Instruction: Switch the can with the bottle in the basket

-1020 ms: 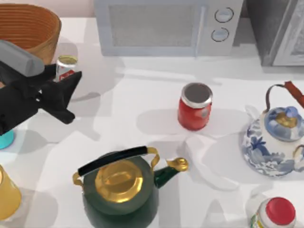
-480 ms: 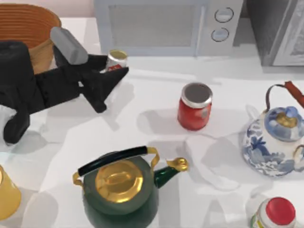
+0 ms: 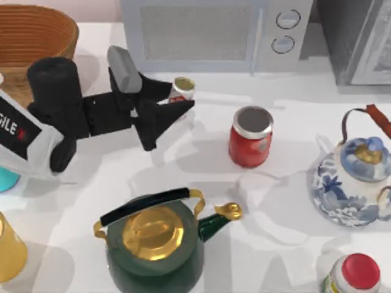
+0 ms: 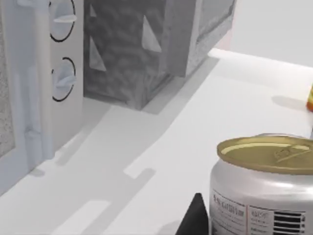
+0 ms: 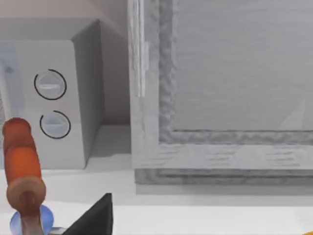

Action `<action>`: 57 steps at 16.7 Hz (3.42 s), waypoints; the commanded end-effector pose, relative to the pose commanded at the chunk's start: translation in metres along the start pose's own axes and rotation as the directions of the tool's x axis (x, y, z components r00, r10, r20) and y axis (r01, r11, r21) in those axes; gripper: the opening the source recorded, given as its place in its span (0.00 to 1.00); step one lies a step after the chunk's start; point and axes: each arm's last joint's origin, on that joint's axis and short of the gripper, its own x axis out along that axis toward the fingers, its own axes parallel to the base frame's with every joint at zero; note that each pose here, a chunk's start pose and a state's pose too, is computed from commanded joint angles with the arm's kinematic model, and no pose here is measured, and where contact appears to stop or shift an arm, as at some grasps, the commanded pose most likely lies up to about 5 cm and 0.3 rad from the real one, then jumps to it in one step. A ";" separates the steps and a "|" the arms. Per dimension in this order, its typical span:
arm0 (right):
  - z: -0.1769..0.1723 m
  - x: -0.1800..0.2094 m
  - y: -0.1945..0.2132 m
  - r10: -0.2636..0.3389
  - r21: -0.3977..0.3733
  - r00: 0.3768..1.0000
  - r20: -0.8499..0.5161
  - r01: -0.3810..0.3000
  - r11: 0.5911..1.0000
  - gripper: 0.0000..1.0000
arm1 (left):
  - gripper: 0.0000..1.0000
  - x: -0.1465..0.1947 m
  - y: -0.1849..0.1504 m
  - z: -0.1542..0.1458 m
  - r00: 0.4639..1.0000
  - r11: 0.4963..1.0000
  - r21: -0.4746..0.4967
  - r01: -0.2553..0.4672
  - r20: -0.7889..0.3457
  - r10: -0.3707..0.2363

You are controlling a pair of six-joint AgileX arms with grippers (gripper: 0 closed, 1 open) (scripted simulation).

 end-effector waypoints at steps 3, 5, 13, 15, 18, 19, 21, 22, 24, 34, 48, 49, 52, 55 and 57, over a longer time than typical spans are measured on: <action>0.000 0.000 0.000 0.000 0.000 1.000 0.000 0.000 1.000 1.00 | 0.00 0.015 0.010 -0.022 0.997 0.997 0.008 0.082 0.007 -0.082; 0.000 0.000 0.000 0.000 0.000 1.000 0.000 0.000 1.000 1.00 | 0.00 0.024 0.016 -0.039 0.990 0.990 0.014 0.140 0.010 -0.140; 0.000 0.000 0.000 0.000 0.000 1.000 0.000 0.000 1.000 1.00 | 0.00 0.056 0.031 -0.077 0.942 0.938 0.107 0.330 0.034 -0.335; 0.000 0.000 0.000 0.000 0.000 1.000 0.000 0.000 1.000 1.00 | 0.00 0.058 0.032 -0.075 0.940 0.935 0.117 0.334 0.036 -0.340; 0.000 0.000 0.000 0.000 0.000 1.000 0.000 0.000 1.000 1.00 | 0.00 0.058 0.032 -0.075 0.940 0.935 0.117 0.334 0.036 -0.340; 0.000 0.000 0.000 0.000 0.000 1.000 0.000 0.000 1.000 1.00 | 0.00 0.058 0.032 -0.075 0.940 0.935 0.117 0.334 0.036 -0.340; 0.000 0.000 0.000 0.000 0.000 1.000 0.000 0.000 1.000 1.00 | 0.00 0.058 0.032 -0.075 0.940 0.935 0.117 0.334 0.036 -0.340; 0.000 0.000 0.000 0.000 0.000 1.000 0.000 0.000 1.000 1.00 | 0.08 0.058 0.032 -0.075 0.940 0.935 0.117 0.334 0.036 -0.340; 0.000 0.000 0.000 0.000 0.000 1.000 0.000 0.000 1.000 1.00 | 0.23 0.058 0.032 -0.075 0.940 0.935 0.117 0.334 0.036 -0.340; 0.000 0.000 0.000 0.000 0.000 1.000 0.000 0.000 1.000 1.00 | 0.98 0.058 0.032 -0.075 0.940 0.935 0.117 0.334 0.036 -0.340; 0.000 0.000 0.000 0.000 0.000 1.000 0.000 0.000 1.000 1.00 | 1.00 0.041 0.032 -0.056 0.974 0.971 0.084 0.222 0.032 -0.225; 0.000 0.000 0.000 0.000 0.000 1.000 0.000 0.000 1.000 1.00 | 1.00 0.035 0.030 -0.047 0.984 0.982 0.072 0.174 0.028 -0.176; 0.000 0.000 0.000 0.000 0.000 1.000 0.000 0.000 1.000 1.00 | 1.00 0.012 0.015 -0.008 1.000 0.999 0.038 -0.009 0.005 0.008; 0.000 0.000 0.000 0.000 0.000 1.000 0.000 0.000 1.000 1.00 | 1.00 -0.023 -0.015 0.040 0.974 0.974 0.025 -0.226 -0.022 0.226; 0.000 0.000 0.000 0.000 0.000 1.000 0.000 0.000 1.000 1.00 | 1.00 -0.054 -0.046 0.071 0.926 0.926 0.034 -0.376 -0.026 0.376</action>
